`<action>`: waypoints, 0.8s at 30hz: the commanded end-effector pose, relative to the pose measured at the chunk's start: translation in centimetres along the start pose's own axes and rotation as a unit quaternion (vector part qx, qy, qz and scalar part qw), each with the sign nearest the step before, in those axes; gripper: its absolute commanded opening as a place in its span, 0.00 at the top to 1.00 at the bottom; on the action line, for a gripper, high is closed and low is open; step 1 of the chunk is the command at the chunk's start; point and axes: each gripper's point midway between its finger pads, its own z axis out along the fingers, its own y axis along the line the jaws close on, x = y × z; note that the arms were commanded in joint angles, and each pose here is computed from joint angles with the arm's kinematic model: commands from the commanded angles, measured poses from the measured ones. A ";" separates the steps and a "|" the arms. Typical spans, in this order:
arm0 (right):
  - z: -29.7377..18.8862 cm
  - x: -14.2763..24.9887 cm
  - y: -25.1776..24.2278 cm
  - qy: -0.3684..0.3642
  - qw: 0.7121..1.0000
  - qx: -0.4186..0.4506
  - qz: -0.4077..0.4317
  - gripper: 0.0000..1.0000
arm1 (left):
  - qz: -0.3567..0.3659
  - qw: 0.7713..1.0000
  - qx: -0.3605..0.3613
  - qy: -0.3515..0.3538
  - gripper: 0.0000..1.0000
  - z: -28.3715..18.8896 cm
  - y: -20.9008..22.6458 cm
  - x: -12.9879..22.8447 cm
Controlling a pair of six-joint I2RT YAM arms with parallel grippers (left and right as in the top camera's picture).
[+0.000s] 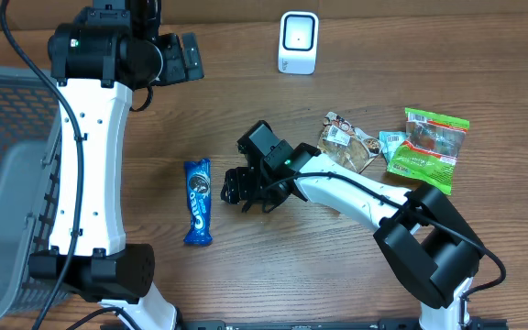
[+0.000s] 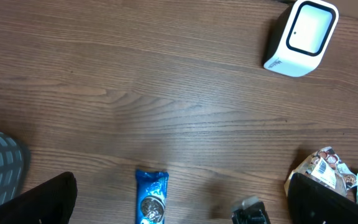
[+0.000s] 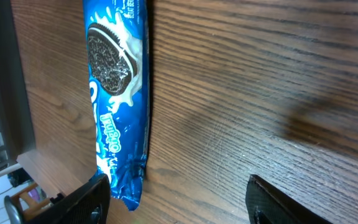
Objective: Scan the item barcode
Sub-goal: 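Reach the right gripper toward the blue Oreo pack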
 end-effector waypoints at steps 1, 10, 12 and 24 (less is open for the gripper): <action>0.4 -0.3 -0.3 -0.010 1.000 0.012 0.004 0.30 | 0.010 1.000 0.001 -0.028 0.00 -2.0 0.1 -0.7; 0.5 -0.3 -0.2 -0.016 1.000 0.016 0.000 0.14 | 0.010 1.000 0.001 -0.028 0.00 -2.0 0.1 -0.7; 0.5 -0.5 0.0 -0.020 1.000 0.012 -0.002 0.13 | 0.010 1.000 0.001 -0.028 0.00 -2.0 0.0 -0.7; 0.5 -1.2 0.3 -0.034 0.999 0.007 -0.007 0.14 | 0.010 0.999 0.002 -0.033 0.00 -2.0 0.0 -0.9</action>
